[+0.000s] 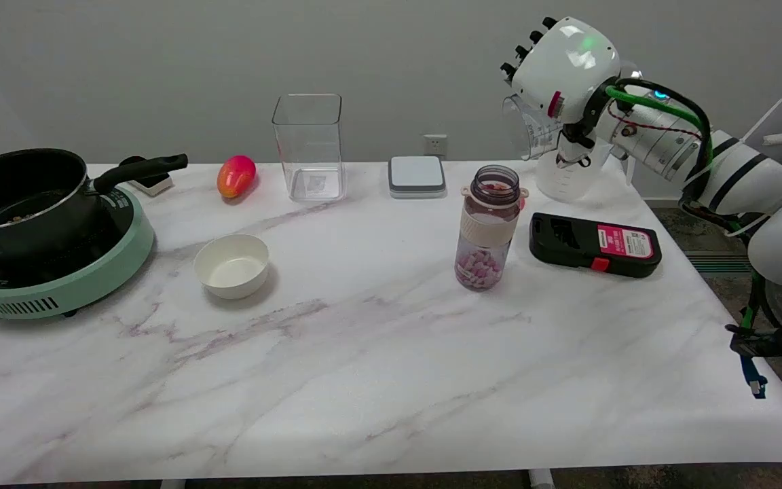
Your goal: Place the measuring cup onto the table.
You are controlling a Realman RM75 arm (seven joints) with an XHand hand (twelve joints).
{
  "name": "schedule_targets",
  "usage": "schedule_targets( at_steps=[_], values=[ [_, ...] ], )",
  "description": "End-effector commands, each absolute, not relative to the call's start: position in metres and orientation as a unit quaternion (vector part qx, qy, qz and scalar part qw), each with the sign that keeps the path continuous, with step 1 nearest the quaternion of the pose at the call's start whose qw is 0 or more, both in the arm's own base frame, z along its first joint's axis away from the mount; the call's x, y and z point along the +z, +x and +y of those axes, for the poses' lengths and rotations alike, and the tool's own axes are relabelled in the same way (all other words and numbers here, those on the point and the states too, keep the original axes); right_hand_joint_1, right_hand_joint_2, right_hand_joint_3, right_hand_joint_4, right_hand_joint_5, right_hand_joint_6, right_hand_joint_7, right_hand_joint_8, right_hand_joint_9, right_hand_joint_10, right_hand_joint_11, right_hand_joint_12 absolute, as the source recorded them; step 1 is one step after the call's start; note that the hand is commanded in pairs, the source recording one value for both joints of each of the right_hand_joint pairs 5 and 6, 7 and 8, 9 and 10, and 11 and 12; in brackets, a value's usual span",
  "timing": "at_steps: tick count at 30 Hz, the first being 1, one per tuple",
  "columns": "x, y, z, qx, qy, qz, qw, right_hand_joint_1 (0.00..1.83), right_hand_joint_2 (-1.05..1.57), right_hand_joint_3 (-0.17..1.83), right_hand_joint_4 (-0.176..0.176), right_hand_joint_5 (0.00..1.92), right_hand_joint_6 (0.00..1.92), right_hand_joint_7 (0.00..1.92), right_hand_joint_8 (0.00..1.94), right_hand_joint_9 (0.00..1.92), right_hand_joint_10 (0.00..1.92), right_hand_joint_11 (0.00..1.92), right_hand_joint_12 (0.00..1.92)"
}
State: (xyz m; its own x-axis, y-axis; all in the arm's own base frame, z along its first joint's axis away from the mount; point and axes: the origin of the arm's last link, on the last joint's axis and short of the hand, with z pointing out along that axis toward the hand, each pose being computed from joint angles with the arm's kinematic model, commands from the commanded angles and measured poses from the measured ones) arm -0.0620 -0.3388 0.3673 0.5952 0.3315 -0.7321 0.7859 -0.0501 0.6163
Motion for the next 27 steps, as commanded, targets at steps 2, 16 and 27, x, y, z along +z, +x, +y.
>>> schedule_targets(
  at_steps=[2,16,27],
  values=[
    [0.365,-0.061,-0.34,-0.202,0.699,0.4,0.558,1.42,1.28,0.32,0.0,1.92,1.92,1.84,1.84,1.6,1.6,1.35,1.35],
    [0.361,-0.06,-0.342,-0.202,0.7,0.408,0.551,1.42,1.29,0.32,0.0,1.92,1.92,1.84,1.84,1.6,1.6,1.36,1.36],
    [0.353,-0.074,-0.341,-0.215,0.703,0.413,0.537,1.41,1.3,0.31,0.0,1.92,1.92,1.85,1.85,1.61,1.61,1.37,1.37]
  ],
)
